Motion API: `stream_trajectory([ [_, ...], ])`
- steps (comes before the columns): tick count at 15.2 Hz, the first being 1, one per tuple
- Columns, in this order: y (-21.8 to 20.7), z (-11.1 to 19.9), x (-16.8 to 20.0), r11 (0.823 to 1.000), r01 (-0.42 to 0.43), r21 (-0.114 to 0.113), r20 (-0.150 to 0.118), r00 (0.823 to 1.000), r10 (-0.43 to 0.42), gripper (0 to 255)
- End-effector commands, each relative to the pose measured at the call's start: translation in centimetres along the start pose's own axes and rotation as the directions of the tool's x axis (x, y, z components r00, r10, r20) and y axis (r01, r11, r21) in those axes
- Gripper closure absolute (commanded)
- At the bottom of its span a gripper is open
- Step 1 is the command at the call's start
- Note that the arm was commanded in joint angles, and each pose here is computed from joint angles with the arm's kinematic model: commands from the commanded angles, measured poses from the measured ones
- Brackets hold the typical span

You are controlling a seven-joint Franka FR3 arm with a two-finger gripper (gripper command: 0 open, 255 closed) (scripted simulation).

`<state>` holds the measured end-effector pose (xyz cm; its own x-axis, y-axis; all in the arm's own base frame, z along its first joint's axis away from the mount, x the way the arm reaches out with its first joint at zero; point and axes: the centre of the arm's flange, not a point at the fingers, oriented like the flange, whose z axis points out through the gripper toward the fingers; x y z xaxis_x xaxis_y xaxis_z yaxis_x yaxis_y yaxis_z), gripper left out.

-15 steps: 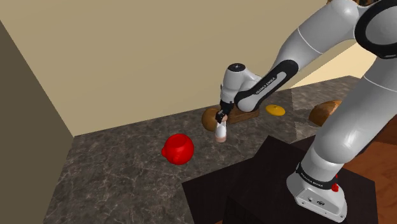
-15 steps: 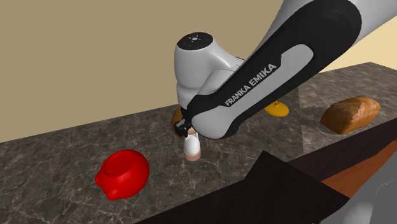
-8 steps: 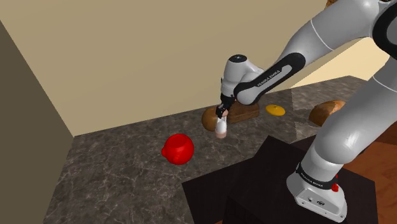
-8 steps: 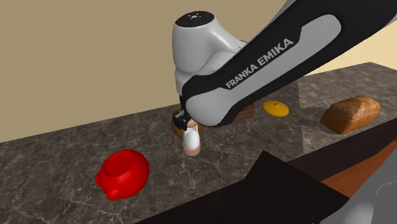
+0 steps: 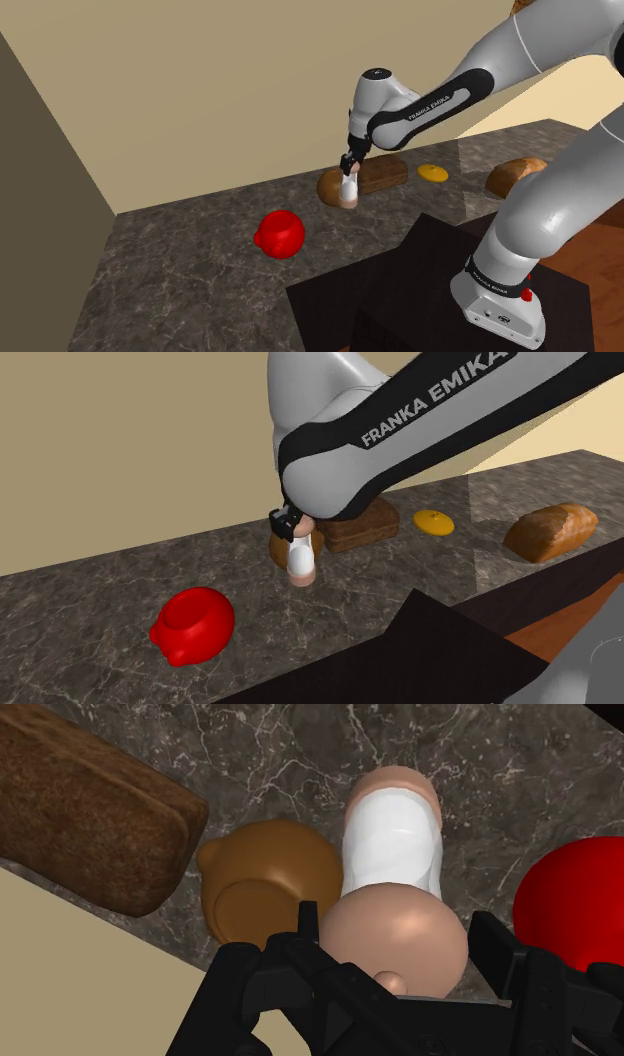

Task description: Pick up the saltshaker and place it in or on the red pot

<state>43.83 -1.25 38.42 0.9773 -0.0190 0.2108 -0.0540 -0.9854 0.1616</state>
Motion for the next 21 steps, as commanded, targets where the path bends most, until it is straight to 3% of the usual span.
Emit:
stream_trajectory([
  [1,0.1,-1.0,0.2,1.0,0.0,0.0,0.0,1.0,0.0,255],
  [14,1.2,-7.6,1.7,1.0,0.0,0.0,0.0,1.0,0.0,255],
  [21,-6.4,-10.5,5.9,1.0,0.0,0.0,0.0,1.0,0.0,255],
])
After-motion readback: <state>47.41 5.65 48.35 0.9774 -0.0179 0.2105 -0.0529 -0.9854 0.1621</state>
